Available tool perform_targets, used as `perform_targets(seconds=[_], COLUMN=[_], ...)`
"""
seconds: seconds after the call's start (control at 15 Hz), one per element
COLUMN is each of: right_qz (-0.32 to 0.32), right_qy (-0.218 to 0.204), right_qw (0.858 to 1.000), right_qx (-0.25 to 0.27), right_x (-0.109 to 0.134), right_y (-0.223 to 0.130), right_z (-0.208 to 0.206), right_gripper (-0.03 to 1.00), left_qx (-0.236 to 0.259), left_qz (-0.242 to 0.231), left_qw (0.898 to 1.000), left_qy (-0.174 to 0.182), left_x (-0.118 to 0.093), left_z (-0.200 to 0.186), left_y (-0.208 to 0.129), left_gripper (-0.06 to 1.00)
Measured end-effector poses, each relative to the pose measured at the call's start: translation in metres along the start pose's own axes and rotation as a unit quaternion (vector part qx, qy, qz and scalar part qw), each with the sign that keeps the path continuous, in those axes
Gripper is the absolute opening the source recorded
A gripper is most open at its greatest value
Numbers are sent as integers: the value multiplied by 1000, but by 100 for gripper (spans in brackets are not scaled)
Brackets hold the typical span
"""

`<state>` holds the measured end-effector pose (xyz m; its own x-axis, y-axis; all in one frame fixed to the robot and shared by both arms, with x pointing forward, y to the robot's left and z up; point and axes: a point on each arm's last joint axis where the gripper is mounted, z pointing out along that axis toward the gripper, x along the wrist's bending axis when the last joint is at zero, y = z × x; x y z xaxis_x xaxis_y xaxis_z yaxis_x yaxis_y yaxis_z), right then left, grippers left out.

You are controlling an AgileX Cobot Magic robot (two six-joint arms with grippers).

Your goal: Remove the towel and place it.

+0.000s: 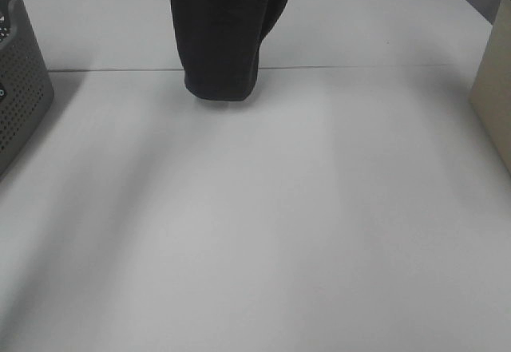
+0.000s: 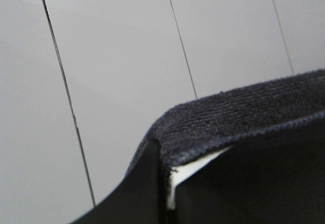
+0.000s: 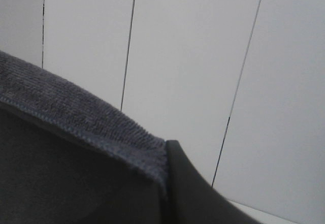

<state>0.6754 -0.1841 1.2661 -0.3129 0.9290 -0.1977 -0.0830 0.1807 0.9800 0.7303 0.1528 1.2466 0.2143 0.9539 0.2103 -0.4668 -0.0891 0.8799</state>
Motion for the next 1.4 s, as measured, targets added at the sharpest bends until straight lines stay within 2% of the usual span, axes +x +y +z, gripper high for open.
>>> perform_targets(seconds=[0.07, 0.13, 0.2, 0.27, 0.4, 0.8, 1.4], right_qz=[-3, -10, -18, -17, -7, -36, -46], right_qy=[-2, -2, -1, 4, 18, 20, 21], right_qw=[1000, 1000, 1000, 1000, 1000, 999, 998], right_qx=[0, 0, 3, 4, 15, 20, 42], right_x=[-1, -1, -2, 1, 6, 8, 0], right_y=[0, 0, -1, 0, -2, -3, -10], right_z=[0, 0, 0, 0, 0, 0, 0], right_gripper=[1, 1, 1, 1, 1, 1, 1], left_qx=[-6, -13, -9, -2, 14, 35, 44], left_qz=[-9, 2, 91, 150, 211, 258, 259], left_qw=[1000, 1000, 996, 989, 977, 965, 965], left_qy=[-1, -2, 2, 6, 11, 12, 4], left_x=[0, 0, 8, 14, 24, 26, 22], left_z=[0, 0, 0, 1, 2, 1, 4], left_y=[1, 2, -4, -12, -26, -30, -49], left_gripper=[1, 1, 1, 1, 1, 1, 1])
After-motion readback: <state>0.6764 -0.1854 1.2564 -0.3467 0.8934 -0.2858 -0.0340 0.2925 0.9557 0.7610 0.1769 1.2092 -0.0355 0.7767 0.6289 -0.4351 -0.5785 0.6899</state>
